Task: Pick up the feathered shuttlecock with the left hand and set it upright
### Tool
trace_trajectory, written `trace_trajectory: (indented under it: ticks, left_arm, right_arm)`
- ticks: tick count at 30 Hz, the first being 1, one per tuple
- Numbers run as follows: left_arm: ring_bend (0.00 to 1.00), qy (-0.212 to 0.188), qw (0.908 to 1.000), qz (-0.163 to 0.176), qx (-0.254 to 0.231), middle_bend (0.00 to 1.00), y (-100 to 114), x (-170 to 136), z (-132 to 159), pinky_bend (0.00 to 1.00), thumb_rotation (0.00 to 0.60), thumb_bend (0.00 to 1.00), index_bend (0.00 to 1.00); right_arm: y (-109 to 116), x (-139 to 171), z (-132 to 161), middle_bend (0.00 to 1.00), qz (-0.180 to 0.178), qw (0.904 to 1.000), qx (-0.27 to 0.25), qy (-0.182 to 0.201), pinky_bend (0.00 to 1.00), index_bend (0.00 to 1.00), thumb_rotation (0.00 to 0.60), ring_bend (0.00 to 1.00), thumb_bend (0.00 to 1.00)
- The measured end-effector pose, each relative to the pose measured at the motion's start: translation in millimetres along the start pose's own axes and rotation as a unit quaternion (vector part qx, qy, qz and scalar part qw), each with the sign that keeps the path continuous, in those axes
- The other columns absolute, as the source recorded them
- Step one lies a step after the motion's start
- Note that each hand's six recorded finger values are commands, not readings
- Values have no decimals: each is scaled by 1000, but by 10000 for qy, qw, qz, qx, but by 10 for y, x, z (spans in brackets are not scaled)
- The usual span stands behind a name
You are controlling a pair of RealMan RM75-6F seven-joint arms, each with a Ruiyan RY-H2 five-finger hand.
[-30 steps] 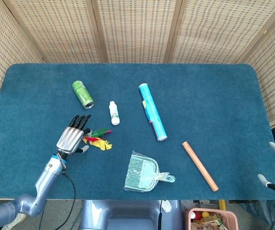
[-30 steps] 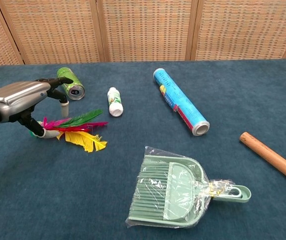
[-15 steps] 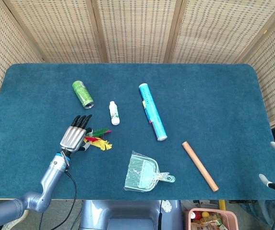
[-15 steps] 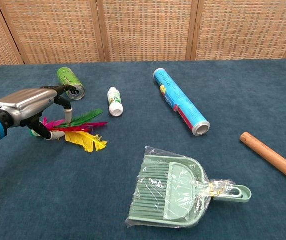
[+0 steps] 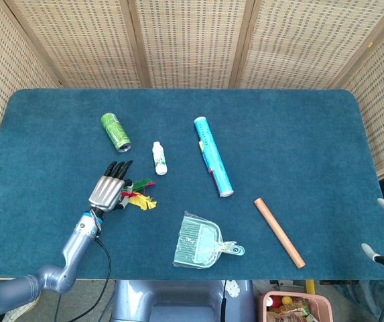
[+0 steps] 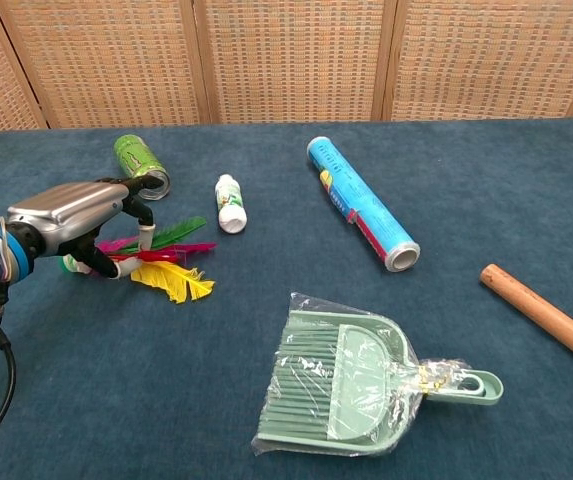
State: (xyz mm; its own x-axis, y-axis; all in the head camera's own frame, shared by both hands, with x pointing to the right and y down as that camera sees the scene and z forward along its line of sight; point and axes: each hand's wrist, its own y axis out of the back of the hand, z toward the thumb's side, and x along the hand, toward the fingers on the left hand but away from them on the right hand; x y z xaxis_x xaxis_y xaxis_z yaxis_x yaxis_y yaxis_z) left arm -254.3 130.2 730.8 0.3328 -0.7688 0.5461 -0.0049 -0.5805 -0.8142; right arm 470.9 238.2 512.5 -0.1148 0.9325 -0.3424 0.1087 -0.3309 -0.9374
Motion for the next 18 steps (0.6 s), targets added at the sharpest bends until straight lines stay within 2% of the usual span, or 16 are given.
trace_trajectory:
  ticks: [5,11,18]
  left_arm:
    - [0,10,10000,-48,30,0,-16,17,22,0,600,416,580]
    - [0,48,9999,-73,64,0,-32,25,24,0,600,499,634]
    - [0,83,10000,-47,20,0,-4,13,-2,0,600,503,670]
  right_arm:
    - [1,1,0,0,-1,10000,7,2,0,0,600,0,0]
    - [5,1,-2,0,-4,10000,3,4,0,0,600,0,0]
    - [5,2,1,0,-2,10000,-2,13,0,0,600,0,0]
